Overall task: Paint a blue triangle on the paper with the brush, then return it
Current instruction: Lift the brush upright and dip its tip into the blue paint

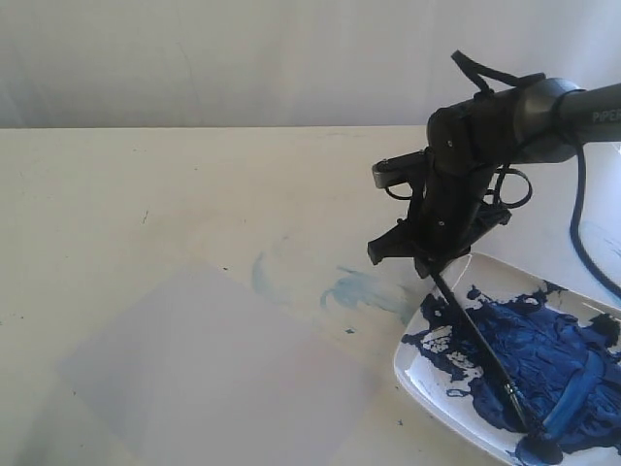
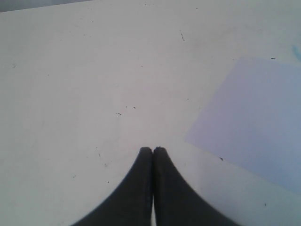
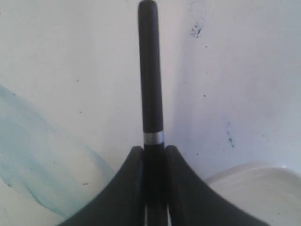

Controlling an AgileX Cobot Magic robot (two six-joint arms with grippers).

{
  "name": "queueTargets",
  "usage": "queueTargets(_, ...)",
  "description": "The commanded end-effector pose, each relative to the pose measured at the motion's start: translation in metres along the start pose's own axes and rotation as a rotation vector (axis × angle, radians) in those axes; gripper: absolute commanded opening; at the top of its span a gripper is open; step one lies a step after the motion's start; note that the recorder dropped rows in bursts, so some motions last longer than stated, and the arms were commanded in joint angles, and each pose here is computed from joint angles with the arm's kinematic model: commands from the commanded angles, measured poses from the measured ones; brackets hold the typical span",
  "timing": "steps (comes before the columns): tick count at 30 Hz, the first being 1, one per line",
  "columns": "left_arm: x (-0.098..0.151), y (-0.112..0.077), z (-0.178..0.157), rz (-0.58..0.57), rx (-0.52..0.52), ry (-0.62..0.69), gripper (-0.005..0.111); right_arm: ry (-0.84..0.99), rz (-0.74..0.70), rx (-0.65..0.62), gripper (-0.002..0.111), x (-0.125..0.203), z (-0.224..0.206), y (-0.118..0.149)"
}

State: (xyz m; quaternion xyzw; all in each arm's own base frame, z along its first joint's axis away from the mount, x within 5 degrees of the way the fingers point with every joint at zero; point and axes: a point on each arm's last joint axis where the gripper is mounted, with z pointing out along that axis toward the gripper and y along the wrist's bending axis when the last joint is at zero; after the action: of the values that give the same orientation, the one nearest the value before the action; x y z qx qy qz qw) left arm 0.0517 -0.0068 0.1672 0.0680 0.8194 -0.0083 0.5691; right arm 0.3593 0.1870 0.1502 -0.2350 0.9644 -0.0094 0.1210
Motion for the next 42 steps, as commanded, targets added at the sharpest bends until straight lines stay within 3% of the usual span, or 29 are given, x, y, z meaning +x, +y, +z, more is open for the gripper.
queueTargets(1,0.001,0.0,0.0,0.004,0.003,-0.001,0.0,-0.042,0.002,0.011,0.0,-0.002,-0.014,-0.002)
queueTargets(12,0.001,0.0,0.0,0.004,0.003,-0.001,0.0,-0.358,0.03,0.005,0.0,0.001,-0.14,-0.012)
queueTargets(17,0.001,0.0,0.0,0.004,0.003,-0.001,0.0,-0.676,0.034,-0.013,0.0,0.029,-0.205,-0.016)
queueTargets(21,0.001,0.0,0.0,0.004,0.003,-0.001,0.0,-0.858,0.031,-0.026,0.0,0.066,-0.231,-0.016)
queueTargets(26,0.001,0.0,0.0,0.004,0.003,-0.001,0.0,-1.106,0.018,-0.051,0.0,0.124,-0.235,-0.014)
queueTargets(32,0.001,0.0,0.0,0.004,0.003,-0.001,0.0,-1.358,0.014,-0.096,0.0,0.181,-0.211,-0.008)
queueTargets(42,0.001,0.0,0.0,0.004,0.003,-0.001,0.0,-1.329,0.071,-0.123,0.0,0.213,-0.168,-0.007)
